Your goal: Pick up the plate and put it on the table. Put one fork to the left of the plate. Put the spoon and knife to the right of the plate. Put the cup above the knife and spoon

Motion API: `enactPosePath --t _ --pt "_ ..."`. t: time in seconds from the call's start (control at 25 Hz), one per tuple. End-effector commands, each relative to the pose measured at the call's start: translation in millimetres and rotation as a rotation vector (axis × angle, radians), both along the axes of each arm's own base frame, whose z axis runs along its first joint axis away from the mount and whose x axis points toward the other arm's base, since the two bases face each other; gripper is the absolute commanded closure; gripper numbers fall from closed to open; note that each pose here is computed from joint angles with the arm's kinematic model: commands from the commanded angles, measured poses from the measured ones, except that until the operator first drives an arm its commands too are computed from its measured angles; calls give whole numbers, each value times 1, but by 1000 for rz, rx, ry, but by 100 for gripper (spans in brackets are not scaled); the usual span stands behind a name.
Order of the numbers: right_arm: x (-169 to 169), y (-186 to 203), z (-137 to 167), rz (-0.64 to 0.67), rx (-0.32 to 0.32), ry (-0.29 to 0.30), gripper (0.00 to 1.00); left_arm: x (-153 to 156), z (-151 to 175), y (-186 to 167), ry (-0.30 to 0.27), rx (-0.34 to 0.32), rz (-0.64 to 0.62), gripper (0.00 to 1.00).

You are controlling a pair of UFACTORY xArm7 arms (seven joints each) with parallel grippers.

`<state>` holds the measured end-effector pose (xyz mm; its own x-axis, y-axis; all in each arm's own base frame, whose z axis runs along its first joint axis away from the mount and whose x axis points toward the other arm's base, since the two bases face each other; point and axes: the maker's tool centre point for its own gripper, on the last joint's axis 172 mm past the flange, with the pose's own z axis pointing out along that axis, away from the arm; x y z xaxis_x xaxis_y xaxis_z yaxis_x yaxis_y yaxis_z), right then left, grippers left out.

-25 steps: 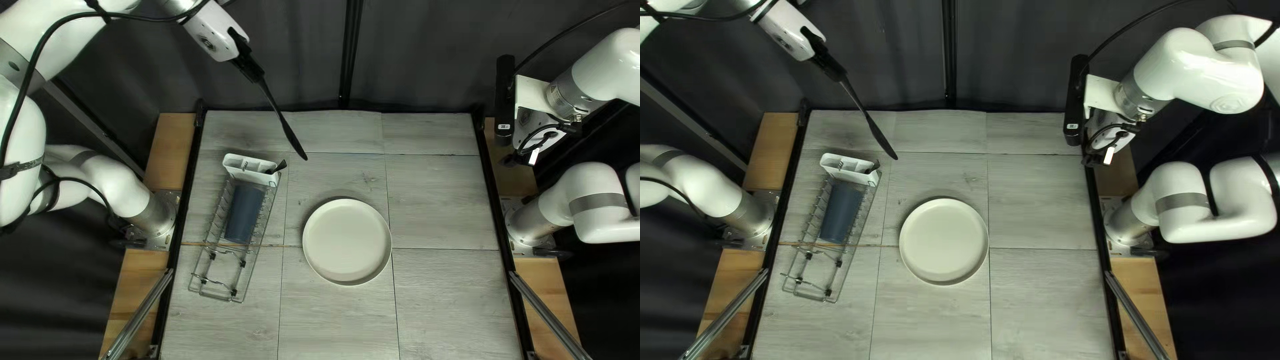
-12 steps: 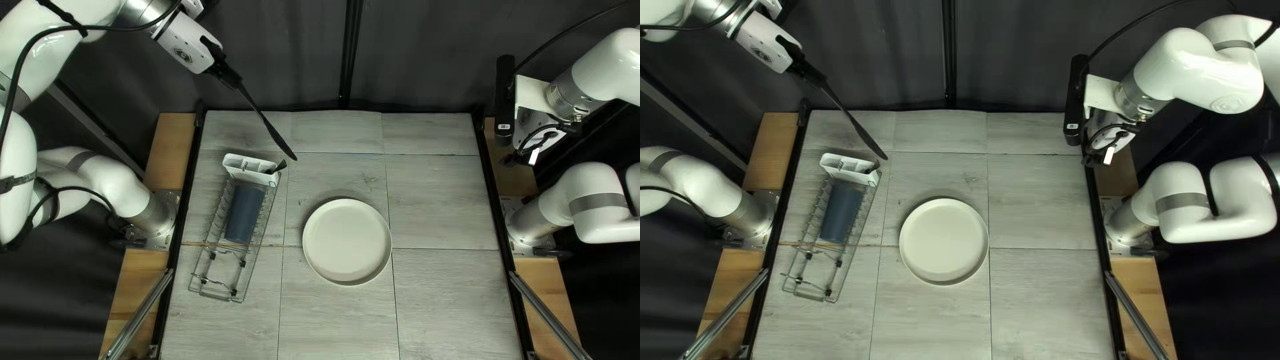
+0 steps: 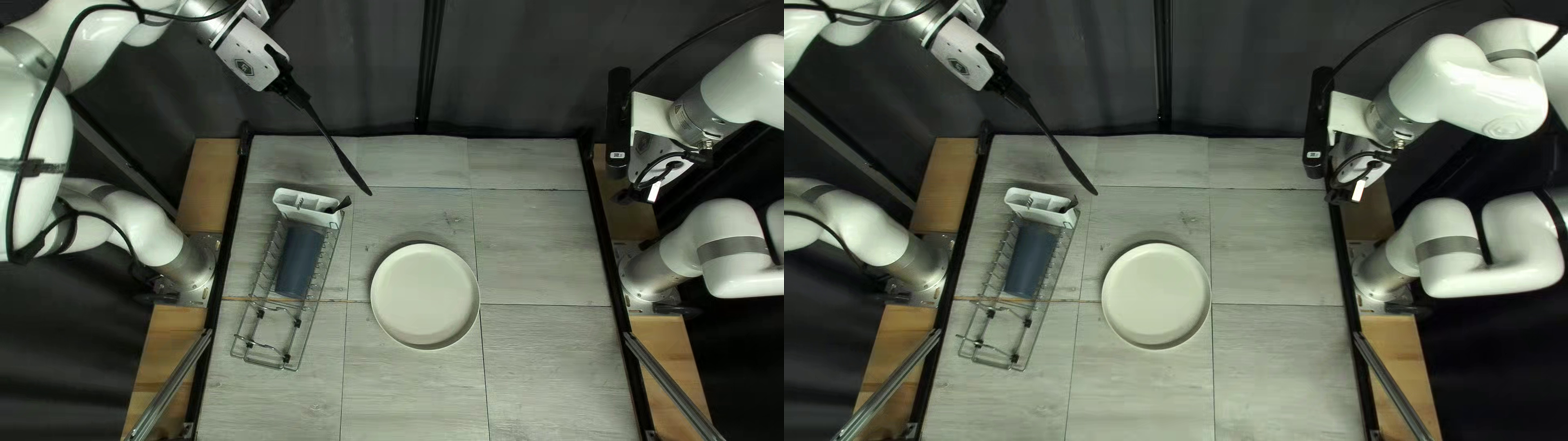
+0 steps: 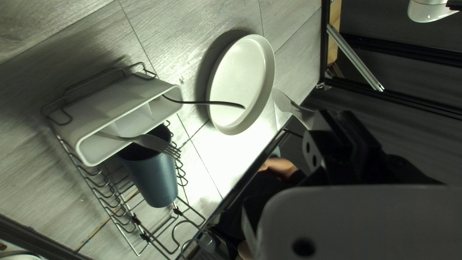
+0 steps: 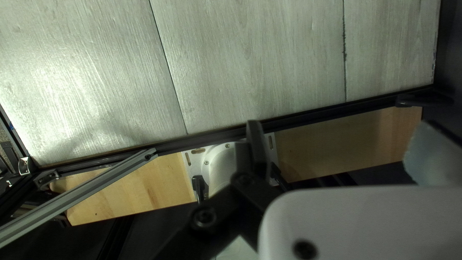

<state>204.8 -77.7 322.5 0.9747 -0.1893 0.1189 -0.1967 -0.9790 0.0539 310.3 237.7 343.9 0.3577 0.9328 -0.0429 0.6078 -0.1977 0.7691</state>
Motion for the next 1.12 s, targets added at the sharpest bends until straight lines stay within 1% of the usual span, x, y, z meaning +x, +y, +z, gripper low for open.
enactPosePath --t 0.04,0.12,0.4,0.72,0.96,1.0,1.08,1.12 --pt "0 0 0 0 0 0 0 19 -7 6 -6 -27 -26 100" --pt "0 0 0 0 0 0 0 25 -10 6 -6 -35 -40 100" --pt "0 0 0 0 0 0 0 63 -27 9 5 -54 -105 100" --pt "0 0 0 0 0 0 0 108 -29 -11 18 -44 -179 100" --pt "0 0 0 0 0 0 0 149 -41 -25 23 -37 -215 100" --pt "0 0 0 0 0 0 0 151 -42 -26 23 -37 -219 100" --pt "0 0 0 0 0 0 0 166 -45 -36 24 -34 -240 100" --pt "0 0 0 0 0 0 0 167 -45 -37 25 -33 -246 100"
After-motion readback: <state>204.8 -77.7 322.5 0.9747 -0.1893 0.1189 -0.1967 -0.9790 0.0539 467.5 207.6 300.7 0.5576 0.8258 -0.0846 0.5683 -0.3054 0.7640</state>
